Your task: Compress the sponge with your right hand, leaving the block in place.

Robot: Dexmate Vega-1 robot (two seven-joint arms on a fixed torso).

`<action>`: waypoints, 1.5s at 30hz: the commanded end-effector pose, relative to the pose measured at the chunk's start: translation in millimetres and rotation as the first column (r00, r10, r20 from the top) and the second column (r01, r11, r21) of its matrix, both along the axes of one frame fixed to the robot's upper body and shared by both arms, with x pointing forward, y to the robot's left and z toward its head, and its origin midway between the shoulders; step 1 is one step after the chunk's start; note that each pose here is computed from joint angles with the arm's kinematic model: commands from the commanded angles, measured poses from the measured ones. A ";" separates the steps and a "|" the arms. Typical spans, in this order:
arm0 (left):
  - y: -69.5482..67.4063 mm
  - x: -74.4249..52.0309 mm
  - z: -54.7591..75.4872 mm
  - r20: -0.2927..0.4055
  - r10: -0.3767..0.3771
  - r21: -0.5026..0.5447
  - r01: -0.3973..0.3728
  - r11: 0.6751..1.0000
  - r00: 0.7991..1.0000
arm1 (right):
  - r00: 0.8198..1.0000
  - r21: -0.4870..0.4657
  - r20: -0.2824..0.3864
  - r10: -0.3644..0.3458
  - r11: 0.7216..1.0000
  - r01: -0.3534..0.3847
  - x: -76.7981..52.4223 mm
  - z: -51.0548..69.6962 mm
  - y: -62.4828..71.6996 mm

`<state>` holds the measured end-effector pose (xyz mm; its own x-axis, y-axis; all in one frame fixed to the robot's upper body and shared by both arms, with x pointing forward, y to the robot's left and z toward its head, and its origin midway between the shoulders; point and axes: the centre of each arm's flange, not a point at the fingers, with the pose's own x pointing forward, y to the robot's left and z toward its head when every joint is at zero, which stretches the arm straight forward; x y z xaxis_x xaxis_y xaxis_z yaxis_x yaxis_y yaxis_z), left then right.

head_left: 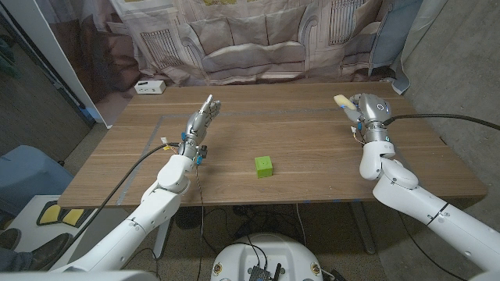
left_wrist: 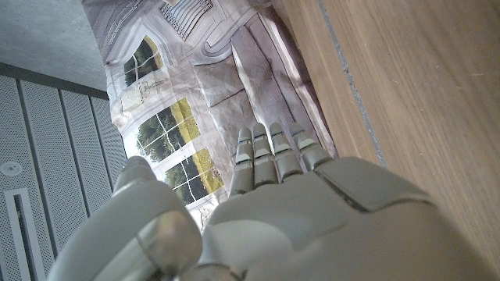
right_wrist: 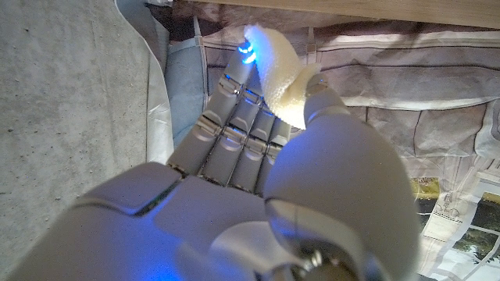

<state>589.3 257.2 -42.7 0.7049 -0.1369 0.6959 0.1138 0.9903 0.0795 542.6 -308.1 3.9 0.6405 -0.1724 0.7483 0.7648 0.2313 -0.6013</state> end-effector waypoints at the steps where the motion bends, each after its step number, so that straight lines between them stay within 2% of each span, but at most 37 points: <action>1: -0.6 0.4 0.7 0.000 0.000 0.001 0.000 1.000 1.000 | 1.000 0.010 -0.025 -0.007 1.000 0.007 0.0 1.1 -0.2; 7: -0.9 0.7 0.8 -0.001 -0.002 0.002 0.002 1.000 1.000 | 0.999 0.012 -0.031 -0.006 1.000 0.007 -1.1 3.0 -0.4; 12: 0.0 0.4 0.7 0.000 -0.002 0.001 0.002 1.000 1.000 | 0.997 0.009 -0.074 -0.017 1.000 0.018 -1.2 6.1 1.1; 22: 0.8 0.2 -0.5 -0.006 -0.002 0.000 0.002 1.000 1.000 | 0.994 -0.007 -0.105 -0.024 1.000 0.024 -0.1 8.7 3.2; 45: 3.5 -1.9 -4.3 -0.008 0.005 -0.006 -0.005 1.000 1.000 | 0.975 -0.055 -0.210 -0.075 0.996 0.065 22.9 6.0 -3.0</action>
<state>588.2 259.7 -46.4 0.7121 -0.1360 0.6888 0.1138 0.9904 0.0780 550.3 -309.0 8.1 0.7482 -0.1906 0.6356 0.6634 0.1973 -0.7218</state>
